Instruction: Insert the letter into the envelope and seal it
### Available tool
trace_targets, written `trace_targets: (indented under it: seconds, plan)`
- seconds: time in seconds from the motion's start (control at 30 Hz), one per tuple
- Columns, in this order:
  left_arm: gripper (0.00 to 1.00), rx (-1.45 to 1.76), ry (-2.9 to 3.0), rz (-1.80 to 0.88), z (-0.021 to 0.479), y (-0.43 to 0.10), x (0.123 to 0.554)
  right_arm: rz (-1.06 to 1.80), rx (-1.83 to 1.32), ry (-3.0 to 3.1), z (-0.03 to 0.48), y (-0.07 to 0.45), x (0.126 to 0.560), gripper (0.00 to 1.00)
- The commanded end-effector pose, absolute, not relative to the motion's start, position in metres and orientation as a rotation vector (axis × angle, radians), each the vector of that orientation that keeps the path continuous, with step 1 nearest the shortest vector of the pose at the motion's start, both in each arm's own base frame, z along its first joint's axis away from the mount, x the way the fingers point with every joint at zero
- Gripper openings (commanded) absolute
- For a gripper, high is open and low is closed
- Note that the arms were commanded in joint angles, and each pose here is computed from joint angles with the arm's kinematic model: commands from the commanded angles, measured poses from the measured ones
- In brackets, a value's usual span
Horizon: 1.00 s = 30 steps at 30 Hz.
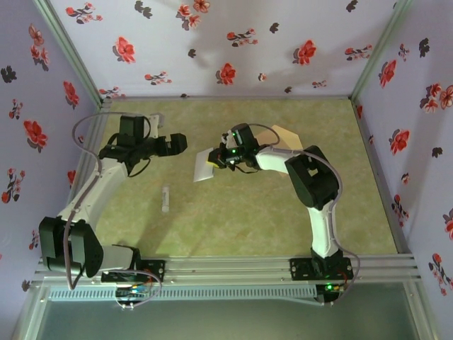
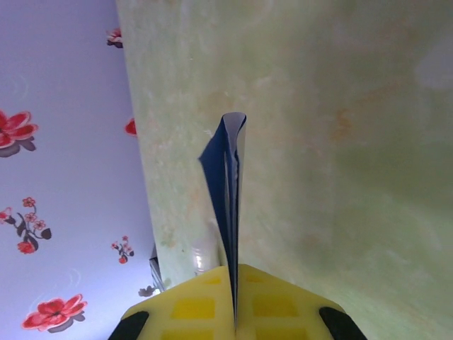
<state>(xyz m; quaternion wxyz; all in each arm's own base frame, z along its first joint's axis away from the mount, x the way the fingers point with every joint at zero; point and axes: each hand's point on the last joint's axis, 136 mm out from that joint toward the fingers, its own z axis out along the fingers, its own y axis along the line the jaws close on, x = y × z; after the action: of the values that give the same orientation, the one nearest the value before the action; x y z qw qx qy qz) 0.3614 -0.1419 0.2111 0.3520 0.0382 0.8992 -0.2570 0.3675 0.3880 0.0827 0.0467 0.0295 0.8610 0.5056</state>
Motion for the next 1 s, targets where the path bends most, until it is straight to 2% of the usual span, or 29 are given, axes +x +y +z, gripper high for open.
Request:
trace_targets:
  seconds: [0.0, 0.43, 0.5, 0.6, 0.8, 0.97]
  plan:
    - [1.00, 0.128, 2.288, -0.612, 0.212, -0.136, 0.364, 1.469, 0.029, 2.648, 0.073, 0.389, 0.370, 0.00]
    - [1.00, 0.130, 2.308, -0.620, 0.205, -0.138, 0.364, 1.341, 0.013, 2.757, 0.038, 0.382, 0.355, 0.15]
    - [1.00, 0.130, 2.312, -0.627, 0.204, -0.139, 0.364, 1.326, 0.008, 2.759, 0.038, 0.381, 0.355, 0.22]
    - [1.00, 0.129, 2.312, -0.627, 0.203, -0.138, 0.365, 1.279, -0.004, 2.768, 0.039, 0.377, 0.354, 0.39]
    - [1.00, 0.125, 2.323, -0.630, 0.199, -0.139, 0.365, 1.183, -0.025, 2.755, 0.052, 0.367, 0.357, 0.50]
    - [1.00, 0.121, 2.331, -0.629, 0.197, -0.139, 0.366, 1.090, -0.022, 2.743, 0.064, 0.355, 0.359, 0.65]
